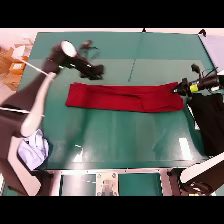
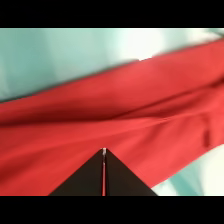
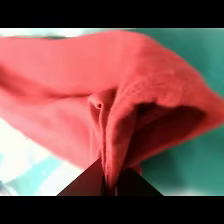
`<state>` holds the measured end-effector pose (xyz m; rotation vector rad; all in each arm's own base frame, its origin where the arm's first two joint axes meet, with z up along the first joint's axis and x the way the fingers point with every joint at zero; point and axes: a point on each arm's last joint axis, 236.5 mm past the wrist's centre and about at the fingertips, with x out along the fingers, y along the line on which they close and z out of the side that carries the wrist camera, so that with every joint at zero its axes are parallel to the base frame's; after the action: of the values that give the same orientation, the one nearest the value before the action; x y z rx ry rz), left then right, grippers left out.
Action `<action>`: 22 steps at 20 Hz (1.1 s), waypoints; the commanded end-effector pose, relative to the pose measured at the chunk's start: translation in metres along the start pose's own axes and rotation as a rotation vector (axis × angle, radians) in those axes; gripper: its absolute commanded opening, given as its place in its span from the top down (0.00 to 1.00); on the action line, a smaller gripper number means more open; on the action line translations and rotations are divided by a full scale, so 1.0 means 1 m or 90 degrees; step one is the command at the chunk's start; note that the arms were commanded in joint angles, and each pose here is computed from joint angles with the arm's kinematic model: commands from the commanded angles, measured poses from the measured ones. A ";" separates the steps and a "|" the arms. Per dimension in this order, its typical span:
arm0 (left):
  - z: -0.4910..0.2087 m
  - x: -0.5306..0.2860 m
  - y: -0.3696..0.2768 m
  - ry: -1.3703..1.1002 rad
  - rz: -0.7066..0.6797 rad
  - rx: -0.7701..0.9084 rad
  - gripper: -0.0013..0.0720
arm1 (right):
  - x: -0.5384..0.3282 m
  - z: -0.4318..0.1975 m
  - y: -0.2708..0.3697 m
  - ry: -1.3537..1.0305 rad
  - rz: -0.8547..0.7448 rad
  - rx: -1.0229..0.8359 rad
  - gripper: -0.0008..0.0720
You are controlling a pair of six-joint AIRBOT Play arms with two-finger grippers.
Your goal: Fold the shirts.
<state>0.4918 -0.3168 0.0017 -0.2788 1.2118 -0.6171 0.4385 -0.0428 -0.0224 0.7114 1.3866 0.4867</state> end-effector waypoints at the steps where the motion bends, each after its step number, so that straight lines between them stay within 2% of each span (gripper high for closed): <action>1: -0.021 0.090 -0.067 -0.031 -0.054 0.043 0.95 | -0.032 -0.015 0.066 0.012 0.002 -0.057 0.97; 4: -0.040 0.137 -0.100 -0.043 -0.105 0.010 0.95 | -0.049 -0.024 0.127 -0.012 0.025 -0.130 0.97; 7: -0.064 0.162 -0.099 -0.001 -0.113 -0.012 0.95 | -0.066 -0.026 0.171 -0.048 0.024 -0.198 0.97; 13: -0.058 0.156 -0.105 -0.001 -0.144 -0.049 0.95 | -0.070 -0.026 0.191 -0.059 0.024 -0.216 0.97; 17: -0.038 0.085 -0.089 0.061 -0.153 0.043 0.95 | -0.069 -0.028 0.203 -0.059 0.052 -0.200 0.97; 19: -0.023 0.026 -0.056 0.077 -0.103 0.075 0.95 | -0.062 -0.029 0.226 -0.058 0.093 -0.203 0.97; 22: -0.011 -0.074 0.011 0.082 0.018 0.087 0.95 | -0.022 -0.031 0.268 -0.047 0.111 -0.218 0.97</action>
<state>0.4764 -0.3546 0.0207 -0.2577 1.2147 -0.8020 0.4246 0.0929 0.1738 0.5345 1.1576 0.7643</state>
